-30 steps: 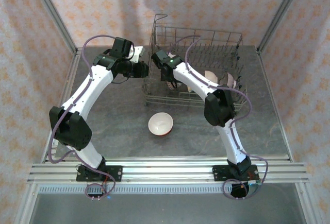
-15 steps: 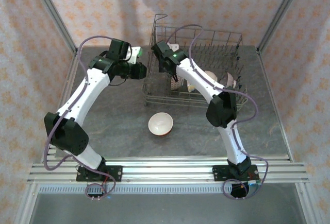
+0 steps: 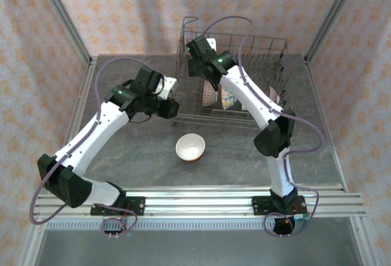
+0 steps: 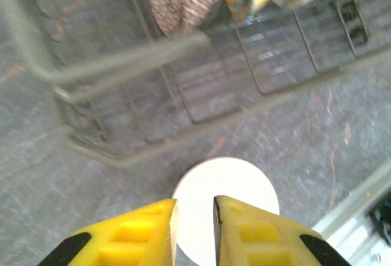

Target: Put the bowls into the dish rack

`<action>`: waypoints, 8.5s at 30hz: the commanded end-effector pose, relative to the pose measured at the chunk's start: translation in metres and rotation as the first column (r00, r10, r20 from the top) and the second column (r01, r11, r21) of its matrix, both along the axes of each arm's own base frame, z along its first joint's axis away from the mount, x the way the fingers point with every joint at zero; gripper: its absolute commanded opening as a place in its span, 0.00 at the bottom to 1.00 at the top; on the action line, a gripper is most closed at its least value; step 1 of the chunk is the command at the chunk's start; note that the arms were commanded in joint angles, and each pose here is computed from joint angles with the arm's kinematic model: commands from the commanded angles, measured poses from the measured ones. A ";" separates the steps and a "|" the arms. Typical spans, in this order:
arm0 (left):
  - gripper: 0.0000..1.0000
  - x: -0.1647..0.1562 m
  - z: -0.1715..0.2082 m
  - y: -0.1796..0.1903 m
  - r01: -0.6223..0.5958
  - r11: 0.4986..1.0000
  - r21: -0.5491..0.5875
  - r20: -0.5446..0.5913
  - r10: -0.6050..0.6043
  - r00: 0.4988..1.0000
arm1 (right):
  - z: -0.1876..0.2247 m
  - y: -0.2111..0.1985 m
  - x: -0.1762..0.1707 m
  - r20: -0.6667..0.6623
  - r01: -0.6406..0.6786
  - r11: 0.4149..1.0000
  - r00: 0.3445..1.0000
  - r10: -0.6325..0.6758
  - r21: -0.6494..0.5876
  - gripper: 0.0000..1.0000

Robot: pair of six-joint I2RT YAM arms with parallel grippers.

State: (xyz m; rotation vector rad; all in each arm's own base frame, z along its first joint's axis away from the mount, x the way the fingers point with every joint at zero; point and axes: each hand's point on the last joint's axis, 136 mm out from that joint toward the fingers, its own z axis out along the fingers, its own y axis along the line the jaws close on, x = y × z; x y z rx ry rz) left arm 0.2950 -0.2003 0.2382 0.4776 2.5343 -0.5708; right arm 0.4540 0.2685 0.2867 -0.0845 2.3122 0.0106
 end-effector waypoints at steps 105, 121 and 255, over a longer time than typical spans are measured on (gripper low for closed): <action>0.00 -0.030 0.128 -0.093 0.272 0.954 -0.126 0.151 -0.253 0.956 | 0.052 -0.089 -0.067 -0.069 0.011 0.831 0.997 0.033 0.557 0.97; 0.00 0.048 0.148 -0.138 0.382 0.871 -0.307 0.216 -0.327 0.920 | 0.096 -0.087 -0.061 -0.013 -0.089 0.594 0.986 0.166 0.800 0.99; 0.60 0.162 0.050 0.005 -0.214 0.973 -0.084 0.290 0.230 0.929 | 0.049 -0.226 0.080 0.111 0.318 0.944 0.945 -0.308 -0.090 0.55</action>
